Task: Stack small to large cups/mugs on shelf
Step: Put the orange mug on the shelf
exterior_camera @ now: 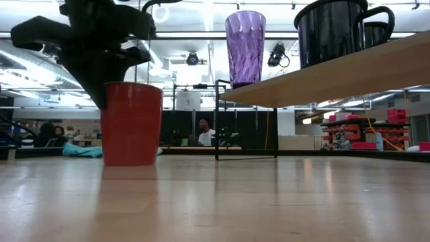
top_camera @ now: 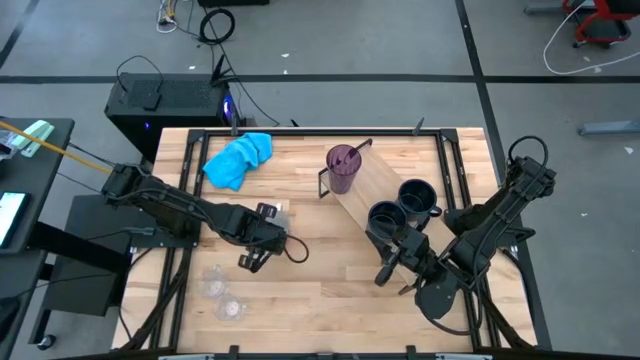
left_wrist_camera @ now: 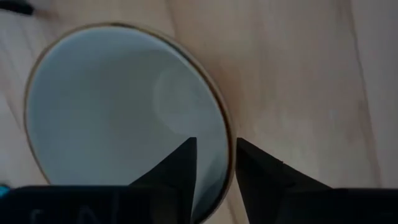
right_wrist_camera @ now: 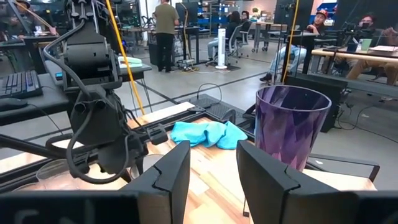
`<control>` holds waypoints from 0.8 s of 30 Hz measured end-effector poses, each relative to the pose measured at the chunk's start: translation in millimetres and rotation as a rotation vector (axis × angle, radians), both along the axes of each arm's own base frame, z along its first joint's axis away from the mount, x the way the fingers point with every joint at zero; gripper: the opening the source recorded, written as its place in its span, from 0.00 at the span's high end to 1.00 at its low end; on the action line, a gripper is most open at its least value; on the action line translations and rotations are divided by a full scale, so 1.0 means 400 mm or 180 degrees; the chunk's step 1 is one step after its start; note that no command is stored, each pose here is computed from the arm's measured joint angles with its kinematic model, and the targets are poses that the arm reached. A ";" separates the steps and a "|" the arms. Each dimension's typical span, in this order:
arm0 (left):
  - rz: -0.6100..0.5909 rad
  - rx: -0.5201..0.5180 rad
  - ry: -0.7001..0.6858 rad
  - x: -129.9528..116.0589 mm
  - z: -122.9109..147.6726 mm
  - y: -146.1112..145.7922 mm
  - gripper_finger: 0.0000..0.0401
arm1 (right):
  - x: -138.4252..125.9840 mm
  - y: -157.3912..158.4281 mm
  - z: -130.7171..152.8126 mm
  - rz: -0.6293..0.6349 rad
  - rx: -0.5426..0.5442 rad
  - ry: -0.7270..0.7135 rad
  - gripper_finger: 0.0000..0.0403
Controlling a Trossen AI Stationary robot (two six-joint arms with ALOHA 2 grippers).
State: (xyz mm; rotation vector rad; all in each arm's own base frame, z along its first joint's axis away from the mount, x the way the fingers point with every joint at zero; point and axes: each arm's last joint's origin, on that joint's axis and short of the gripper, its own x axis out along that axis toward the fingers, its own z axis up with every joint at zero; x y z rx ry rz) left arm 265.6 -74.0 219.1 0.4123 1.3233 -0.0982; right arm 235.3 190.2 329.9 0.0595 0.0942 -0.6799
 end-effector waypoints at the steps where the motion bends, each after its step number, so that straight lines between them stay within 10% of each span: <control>1: -0.0093 0.0029 0.0022 0.000 0.000 0.000 0.73 | 0.000 0.000 0.000 0.0000 0.0000 0.0000 0.66; 11: -0.0416 0.0160 0.0055 0.005 0.012 0.001 0.69 | 0.000 0.000 0.000 0.0000 -0.0001 0.0001 0.66; 24: 0.1030 -0.0492 -0.0844 0.069 0.088 0.004 0.43 | 0.000 0.000 0.000 -0.0001 0.0007 -0.0005 0.66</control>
